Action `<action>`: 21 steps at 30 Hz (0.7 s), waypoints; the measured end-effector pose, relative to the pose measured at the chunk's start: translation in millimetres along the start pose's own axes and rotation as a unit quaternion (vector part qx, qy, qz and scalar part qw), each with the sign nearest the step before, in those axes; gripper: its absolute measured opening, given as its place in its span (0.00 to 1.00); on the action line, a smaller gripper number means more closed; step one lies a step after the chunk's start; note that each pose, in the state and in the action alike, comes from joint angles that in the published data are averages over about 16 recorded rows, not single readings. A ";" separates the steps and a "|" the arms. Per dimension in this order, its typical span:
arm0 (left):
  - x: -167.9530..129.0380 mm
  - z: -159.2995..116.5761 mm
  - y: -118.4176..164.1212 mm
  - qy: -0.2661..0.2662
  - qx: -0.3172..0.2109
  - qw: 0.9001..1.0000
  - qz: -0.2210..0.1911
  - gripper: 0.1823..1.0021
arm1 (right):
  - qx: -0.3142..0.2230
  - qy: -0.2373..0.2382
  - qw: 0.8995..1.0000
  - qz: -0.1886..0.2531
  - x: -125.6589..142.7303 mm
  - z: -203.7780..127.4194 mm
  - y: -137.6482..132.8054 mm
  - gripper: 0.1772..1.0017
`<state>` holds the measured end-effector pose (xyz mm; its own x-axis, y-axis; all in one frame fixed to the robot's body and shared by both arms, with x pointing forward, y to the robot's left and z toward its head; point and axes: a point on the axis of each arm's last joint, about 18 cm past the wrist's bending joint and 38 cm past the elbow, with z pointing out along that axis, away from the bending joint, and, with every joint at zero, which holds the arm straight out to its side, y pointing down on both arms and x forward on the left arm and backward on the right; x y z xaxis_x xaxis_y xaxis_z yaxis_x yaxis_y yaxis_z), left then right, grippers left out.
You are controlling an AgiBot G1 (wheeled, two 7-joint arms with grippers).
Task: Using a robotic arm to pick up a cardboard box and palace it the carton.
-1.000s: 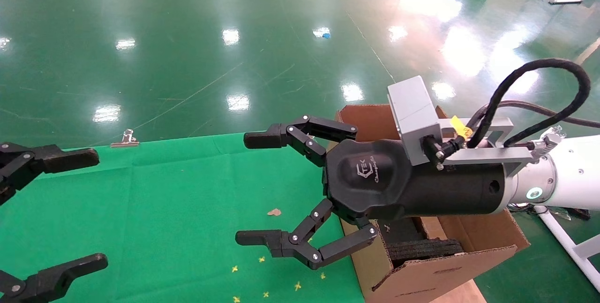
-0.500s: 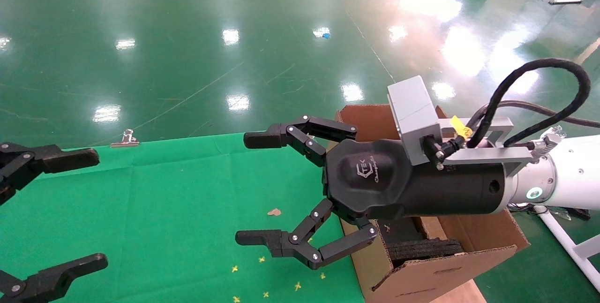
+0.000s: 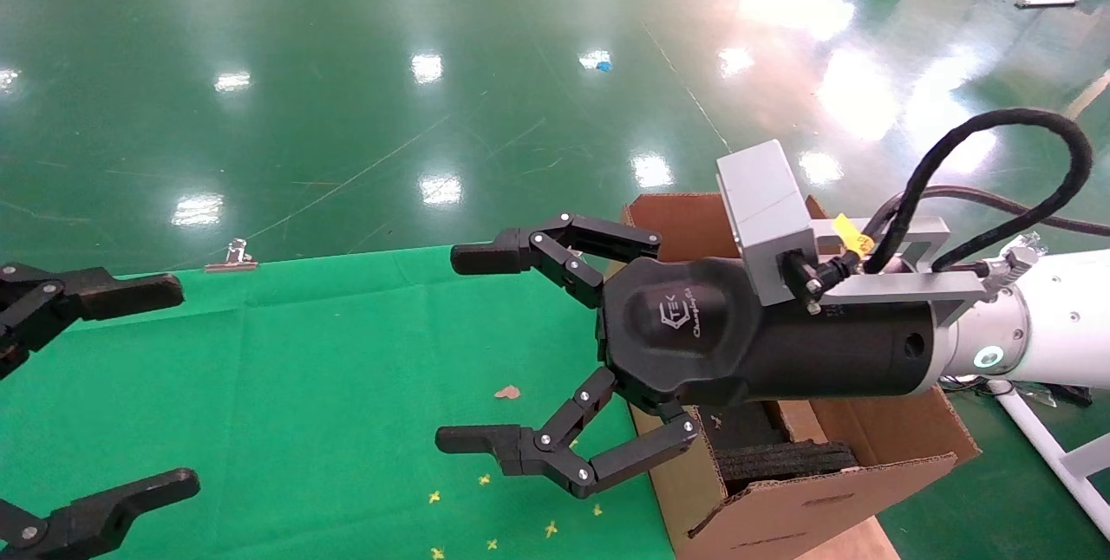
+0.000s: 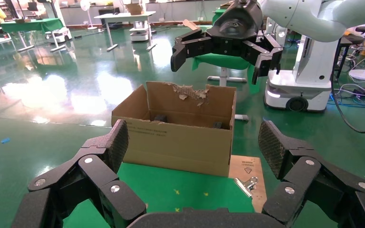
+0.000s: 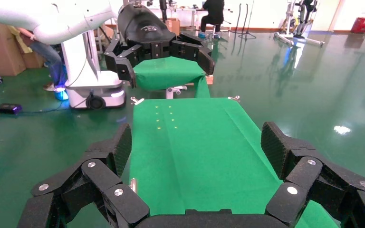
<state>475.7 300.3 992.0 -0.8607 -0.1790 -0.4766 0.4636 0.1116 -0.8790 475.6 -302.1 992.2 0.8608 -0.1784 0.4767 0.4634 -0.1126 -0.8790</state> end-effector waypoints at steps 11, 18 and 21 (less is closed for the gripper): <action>0.0 0.0 0.0 0.000 0.000 1.000 0.000 1.00 | 0.000 0.000 1.000 0.000 0.0 0.0 0.0 1.00; 0.0 0.0 0.0 0.000 0.000 1.000 0.000 1.00 | 0.000 0.000 1.000 0.000 0.0 0.0 0.0 1.00; 0.0 0.0 0.0 0.000 0.000 1.000 0.000 1.00 | 0.000 0.000 1.000 0.000 0.0 0.0 0.0 1.00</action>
<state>475.7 300.3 992.0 -0.8607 -0.1790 -0.4766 0.4636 0.1116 -0.8790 475.6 -302.1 992.2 0.8608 -0.1784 0.4767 0.4634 -0.1126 -0.8790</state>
